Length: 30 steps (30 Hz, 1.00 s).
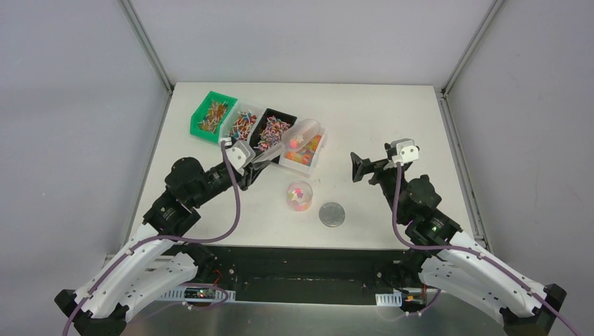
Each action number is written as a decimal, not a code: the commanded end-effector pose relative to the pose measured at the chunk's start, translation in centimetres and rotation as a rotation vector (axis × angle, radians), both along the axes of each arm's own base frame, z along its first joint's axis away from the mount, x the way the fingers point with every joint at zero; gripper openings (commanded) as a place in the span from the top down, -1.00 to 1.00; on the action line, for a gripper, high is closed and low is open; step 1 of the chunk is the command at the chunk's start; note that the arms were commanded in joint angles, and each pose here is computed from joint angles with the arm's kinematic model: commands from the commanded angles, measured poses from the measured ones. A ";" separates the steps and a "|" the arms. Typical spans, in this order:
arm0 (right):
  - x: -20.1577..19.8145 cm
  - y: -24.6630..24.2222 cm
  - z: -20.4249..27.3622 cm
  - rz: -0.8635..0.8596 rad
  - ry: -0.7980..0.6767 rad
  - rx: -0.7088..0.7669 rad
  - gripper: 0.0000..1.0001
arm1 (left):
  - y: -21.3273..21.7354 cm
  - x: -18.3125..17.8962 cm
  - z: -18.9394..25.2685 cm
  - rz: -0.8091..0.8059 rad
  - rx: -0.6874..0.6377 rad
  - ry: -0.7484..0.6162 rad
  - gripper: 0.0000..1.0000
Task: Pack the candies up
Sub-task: Place the fake candies in the packing bottle.
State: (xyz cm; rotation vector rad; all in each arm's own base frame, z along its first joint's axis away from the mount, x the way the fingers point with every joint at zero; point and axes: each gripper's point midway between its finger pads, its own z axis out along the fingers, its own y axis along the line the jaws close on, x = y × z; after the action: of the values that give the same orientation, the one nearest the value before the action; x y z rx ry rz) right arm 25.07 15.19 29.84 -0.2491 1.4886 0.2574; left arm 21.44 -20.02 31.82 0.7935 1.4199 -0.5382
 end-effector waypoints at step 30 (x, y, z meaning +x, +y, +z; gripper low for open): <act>0.2 0.2 2.0 0.002 -0.033 0.052 -1.00 | 3.4 -4.0 -6.5 -0.123 0.447 0.138 1.00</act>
State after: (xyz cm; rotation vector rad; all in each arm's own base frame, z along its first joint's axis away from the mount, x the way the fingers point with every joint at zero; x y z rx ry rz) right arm 25.27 15.54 29.37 -0.2613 1.5023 0.2546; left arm 17.30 -16.94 25.31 1.2000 1.6781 -0.4124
